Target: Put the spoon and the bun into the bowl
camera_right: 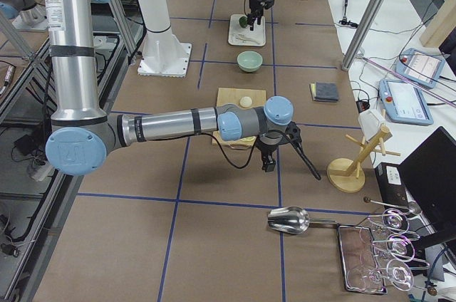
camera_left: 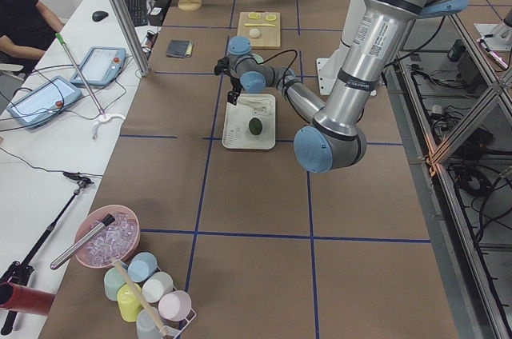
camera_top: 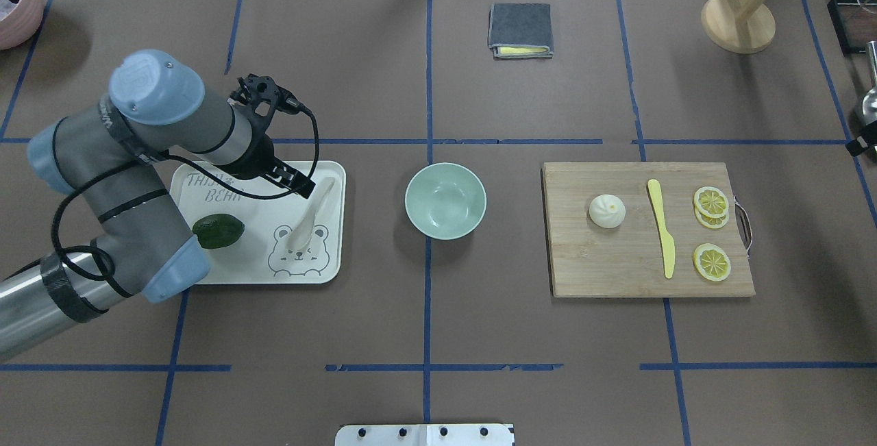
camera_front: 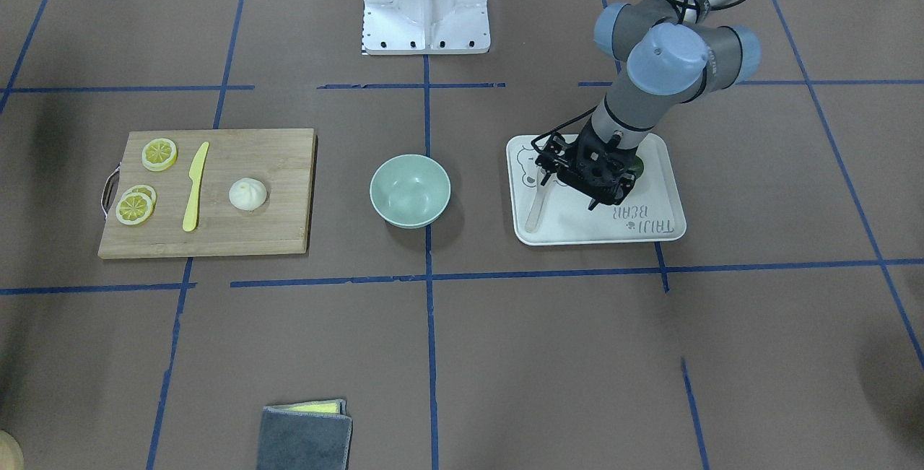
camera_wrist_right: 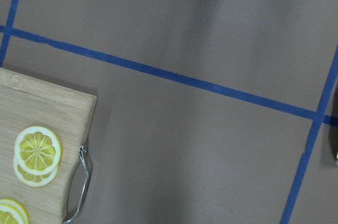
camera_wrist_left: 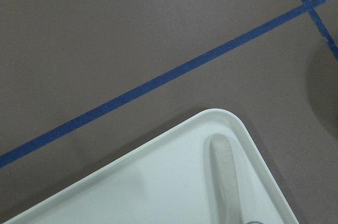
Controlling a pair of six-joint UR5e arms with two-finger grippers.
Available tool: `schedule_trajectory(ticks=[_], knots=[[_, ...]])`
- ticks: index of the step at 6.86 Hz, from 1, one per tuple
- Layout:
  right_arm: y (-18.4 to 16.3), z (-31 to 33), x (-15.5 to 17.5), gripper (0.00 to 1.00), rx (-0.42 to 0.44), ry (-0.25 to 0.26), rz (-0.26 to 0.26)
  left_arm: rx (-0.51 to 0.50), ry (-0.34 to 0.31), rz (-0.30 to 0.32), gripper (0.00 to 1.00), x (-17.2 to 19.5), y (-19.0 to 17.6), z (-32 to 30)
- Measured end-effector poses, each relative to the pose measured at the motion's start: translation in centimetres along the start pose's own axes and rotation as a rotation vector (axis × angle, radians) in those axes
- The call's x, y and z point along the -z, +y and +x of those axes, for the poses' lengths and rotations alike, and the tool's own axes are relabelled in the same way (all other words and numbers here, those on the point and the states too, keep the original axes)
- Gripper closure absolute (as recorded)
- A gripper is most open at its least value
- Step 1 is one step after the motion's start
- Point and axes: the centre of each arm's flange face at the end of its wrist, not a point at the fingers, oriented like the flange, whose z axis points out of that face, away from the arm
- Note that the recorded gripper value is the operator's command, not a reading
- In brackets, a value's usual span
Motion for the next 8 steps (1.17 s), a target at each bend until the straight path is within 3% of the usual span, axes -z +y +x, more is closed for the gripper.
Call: schedule_trajectory(ticks=[3,6,7,8], knots=[[-0.2,-0.8,-0.8,0.0,-0.068,-0.003,-0.013,-0.015,-0.01,-0.037,0.18,-3.1,0.4,1.4],[-0.1,-0.9,-1.2,0.0,-0.075,-0.001,-0.022,-0.024,-0.003,-0.046,0.26,-4.1,0.0,2.4],[-0.1,-0.9,-1.3,0.0,-0.076,0.0,-0.024,-0.027,-0.003,-0.05,0.42,-4.4,-0.2,2.7],[-0.1,-0.8,-1.3,0.0,-0.077,0.001,-0.025,-0.032,-0.003,-0.053,0.69,-4.7,-0.3,2.8]])
